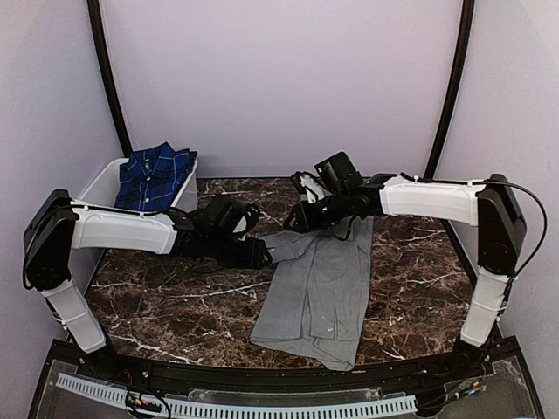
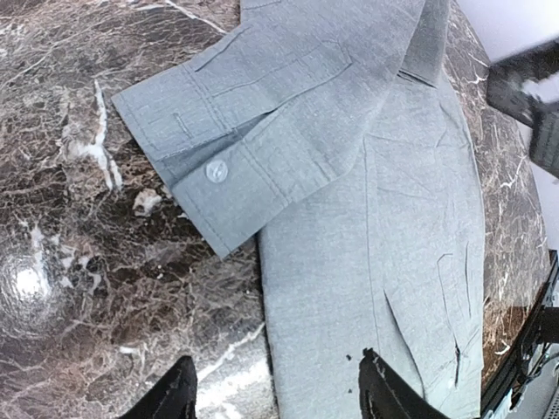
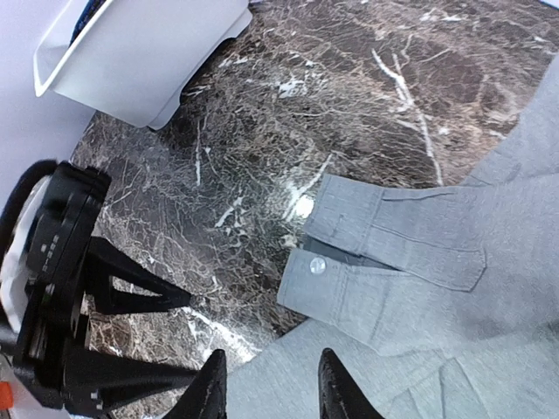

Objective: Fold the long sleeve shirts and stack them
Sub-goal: Place the sleeve at the center of the board, then adjust the sleeve of the square-folded shirt.

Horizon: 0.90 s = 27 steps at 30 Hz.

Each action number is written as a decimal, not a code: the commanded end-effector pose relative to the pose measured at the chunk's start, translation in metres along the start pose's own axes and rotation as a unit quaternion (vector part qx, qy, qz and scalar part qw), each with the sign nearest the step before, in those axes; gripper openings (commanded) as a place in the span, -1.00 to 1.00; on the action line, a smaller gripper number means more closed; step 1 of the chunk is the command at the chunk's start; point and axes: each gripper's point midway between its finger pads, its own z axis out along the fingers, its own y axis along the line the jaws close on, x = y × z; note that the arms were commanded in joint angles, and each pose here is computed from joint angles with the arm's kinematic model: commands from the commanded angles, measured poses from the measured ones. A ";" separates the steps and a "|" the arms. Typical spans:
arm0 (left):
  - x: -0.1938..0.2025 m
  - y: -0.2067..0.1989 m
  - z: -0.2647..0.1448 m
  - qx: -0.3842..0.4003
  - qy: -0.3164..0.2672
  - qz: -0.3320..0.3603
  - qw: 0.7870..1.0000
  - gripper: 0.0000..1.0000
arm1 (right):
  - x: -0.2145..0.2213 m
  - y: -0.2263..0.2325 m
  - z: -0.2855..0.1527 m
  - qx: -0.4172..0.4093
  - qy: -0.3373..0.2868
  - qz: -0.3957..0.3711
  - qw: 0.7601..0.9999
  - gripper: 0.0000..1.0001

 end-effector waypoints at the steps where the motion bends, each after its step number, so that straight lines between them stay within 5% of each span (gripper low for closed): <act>1: -0.016 0.002 -0.004 0.009 -0.033 -0.014 0.999 0.23 | -0.004 -0.012 -0.030 0.051 -0.054 0.001 0.997 -0.35; 16: -0.034 0.028 0.046 -0.002 -0.005 -0.134 0.991 0.11 | -0.007 -0.036 -0.143 0.138 -0.245 0.027 0.959 -0.32; 27: -0.006 0.030 0.069 -0.003 0.057 -0.203 0.977 -0.04 | 0.001 -0.041 -0.180 0.162 -0.279 0.033 0.946 -0.27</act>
